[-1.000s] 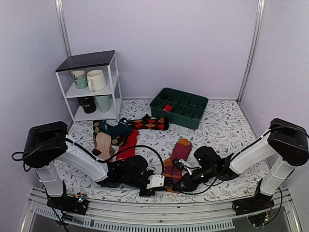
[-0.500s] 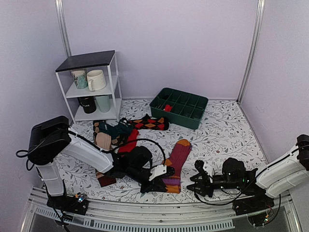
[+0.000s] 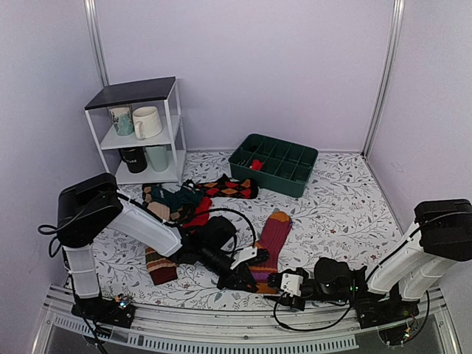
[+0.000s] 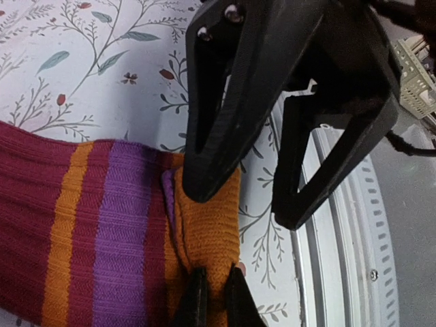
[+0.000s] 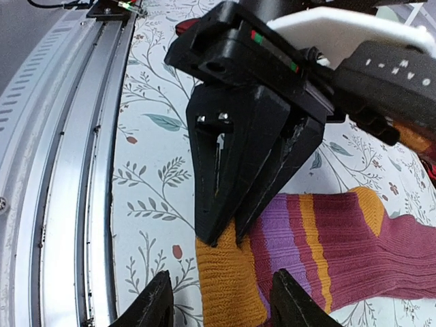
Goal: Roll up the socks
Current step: Roll a pair of socks at the center of the board.
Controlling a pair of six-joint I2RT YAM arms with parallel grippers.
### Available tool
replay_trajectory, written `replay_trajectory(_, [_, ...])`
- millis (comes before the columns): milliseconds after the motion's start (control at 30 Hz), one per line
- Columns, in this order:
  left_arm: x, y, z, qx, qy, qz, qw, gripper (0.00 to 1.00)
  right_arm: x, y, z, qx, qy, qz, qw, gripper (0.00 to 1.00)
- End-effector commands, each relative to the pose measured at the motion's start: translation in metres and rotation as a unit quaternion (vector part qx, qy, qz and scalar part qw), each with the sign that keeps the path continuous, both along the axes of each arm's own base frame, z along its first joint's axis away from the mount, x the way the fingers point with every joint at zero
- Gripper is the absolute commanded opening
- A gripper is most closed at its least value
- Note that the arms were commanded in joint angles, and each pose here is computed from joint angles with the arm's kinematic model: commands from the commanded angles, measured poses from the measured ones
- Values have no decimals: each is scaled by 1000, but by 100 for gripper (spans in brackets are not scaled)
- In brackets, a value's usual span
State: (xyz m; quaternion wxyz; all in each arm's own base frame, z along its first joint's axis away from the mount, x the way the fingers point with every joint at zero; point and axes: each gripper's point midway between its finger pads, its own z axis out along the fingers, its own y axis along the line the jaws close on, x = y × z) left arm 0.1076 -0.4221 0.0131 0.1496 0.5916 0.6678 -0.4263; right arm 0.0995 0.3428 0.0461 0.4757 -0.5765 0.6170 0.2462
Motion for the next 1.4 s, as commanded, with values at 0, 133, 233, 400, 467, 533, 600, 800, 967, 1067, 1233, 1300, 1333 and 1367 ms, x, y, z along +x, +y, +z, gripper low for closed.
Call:
replay_trajectory(0, [-20, 63, -75, 167, 57, 22, 984, 0, 4, 0, -13, -19, -7, -8, 1000, 49])
replay_trajectory(133, [-20, 64, -76, 167, 57, 23, 984, 0, 4, -6, -29, -35, 11, -21, 999, 48])
replay_trajectory(233, [-20, 64, -76, 167, 58, 23, 984, 0, 4, -10, -34, -36, 28, -35, 998, 44])
replay_trajectory(400, [-18, 63, -75, 164, 55, 24, 985, 0, 7, -16, -42, -52, 47, -59, 996, 11])
replay_trajectory(467, [-12, 61, -71, 158, 36, 34, 986, 0, 9, -18, -48, -63, 60, -71, 994, 0])
replay_trajectory(533, [1, 54, -55, 133, 0, 51, 990, 30, 7, -21, -52, -66, 78, -79, 992, 0])
replay_trajectory(600, [15, 46, -30, 94, -46, 67, 992, 51, 4, -25, -54, -62, 103, -88, 989, 0])
replay_trajectory(800, [46, 38, 71, -86, -217, 126, 964, 55, -5, -28, -61, -60, 226, -86, 969, 0])
replay_trajectory(967, [20, 43, 93, -152, -354, 69, 920, 56, -21, -23, -62, -70, 350, -60, 932, 0])
replay_trajectory(1067, [11, 39, 84, -146, -361, 43, 920, 57, -26, -17, -61, -84, 424, -64, 899, 0])
replay_trajectory(1233, [0, 33, 59, -119, -367, 10, 922, 57, -38, -21, -66, -98, 513, -80, 849, 0])
replay_trajectory(1300, [-1, 32, 47, -101, -376, -1, 921, 58, -40, -26, -69, -101, 537, -89, 833, 0])
replay_trajectory(1333, [-2, 31, 42, -95, -381, -7, 920, 58, -39, -28, -70, -101, 545, -93, 827, 0])
replay_trajectory(1367, [-2, 30, 39, -90, -384, -12, 919, 58, -38, -29, -70, -100, 555, -97, 820, 0])
